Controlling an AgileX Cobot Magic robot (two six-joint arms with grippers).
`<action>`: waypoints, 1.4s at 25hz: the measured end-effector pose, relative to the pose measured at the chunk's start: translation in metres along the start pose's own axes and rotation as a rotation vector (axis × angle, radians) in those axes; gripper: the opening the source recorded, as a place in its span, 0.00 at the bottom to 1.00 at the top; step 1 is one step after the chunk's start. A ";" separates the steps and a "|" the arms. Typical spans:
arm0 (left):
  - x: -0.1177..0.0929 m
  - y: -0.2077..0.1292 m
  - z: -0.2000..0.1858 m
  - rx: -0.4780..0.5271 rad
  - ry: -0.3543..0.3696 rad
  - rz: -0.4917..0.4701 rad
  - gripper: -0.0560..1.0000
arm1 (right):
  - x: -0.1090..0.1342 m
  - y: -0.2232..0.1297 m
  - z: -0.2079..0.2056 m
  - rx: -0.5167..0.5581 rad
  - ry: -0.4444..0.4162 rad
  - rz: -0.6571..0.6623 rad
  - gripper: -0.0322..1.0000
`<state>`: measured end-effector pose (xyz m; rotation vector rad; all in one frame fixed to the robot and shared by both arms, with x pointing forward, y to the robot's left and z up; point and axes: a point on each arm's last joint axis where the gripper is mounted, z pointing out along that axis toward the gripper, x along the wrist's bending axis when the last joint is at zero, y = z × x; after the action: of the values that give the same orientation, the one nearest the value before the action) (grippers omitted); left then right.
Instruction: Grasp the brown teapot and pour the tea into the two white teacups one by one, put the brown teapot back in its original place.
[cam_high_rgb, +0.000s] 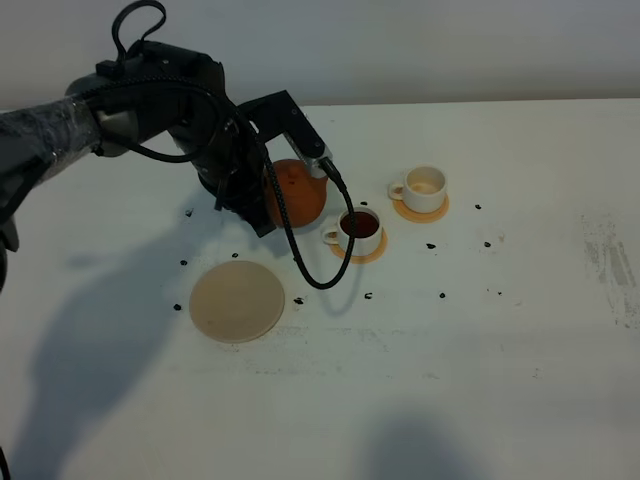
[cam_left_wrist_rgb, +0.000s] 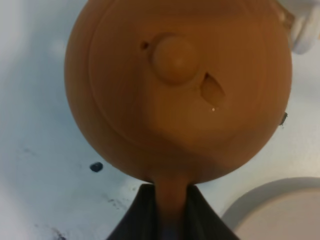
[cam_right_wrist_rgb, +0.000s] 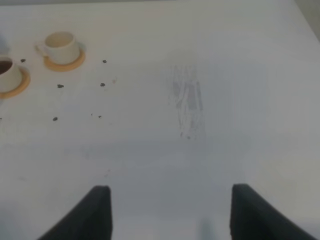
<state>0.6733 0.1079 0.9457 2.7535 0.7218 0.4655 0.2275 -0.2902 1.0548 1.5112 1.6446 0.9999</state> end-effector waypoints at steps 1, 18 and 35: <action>-0.001 -0.001 0.003 0.006 -0.004 -0.010 0.13 | 0.000 0.000 0.000 0.000 0.000 0.000 0.52; 0.003 0.001 0.013 0.017 -0.010 -0.044 0.13 | 0.000 0.000 0.000 0.000 0.000 0.000 0.52; 0.029 0.040 -0.021 -0.129 0.137 0.216 0.13 | 0.000 0.000 0.000 0.000 0.000 0.000 0.52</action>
<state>0.7072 0.0920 0.9846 2.7080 0.4078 0.7254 0.2275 -0.2902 1.0548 1.5112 1.6446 0.9999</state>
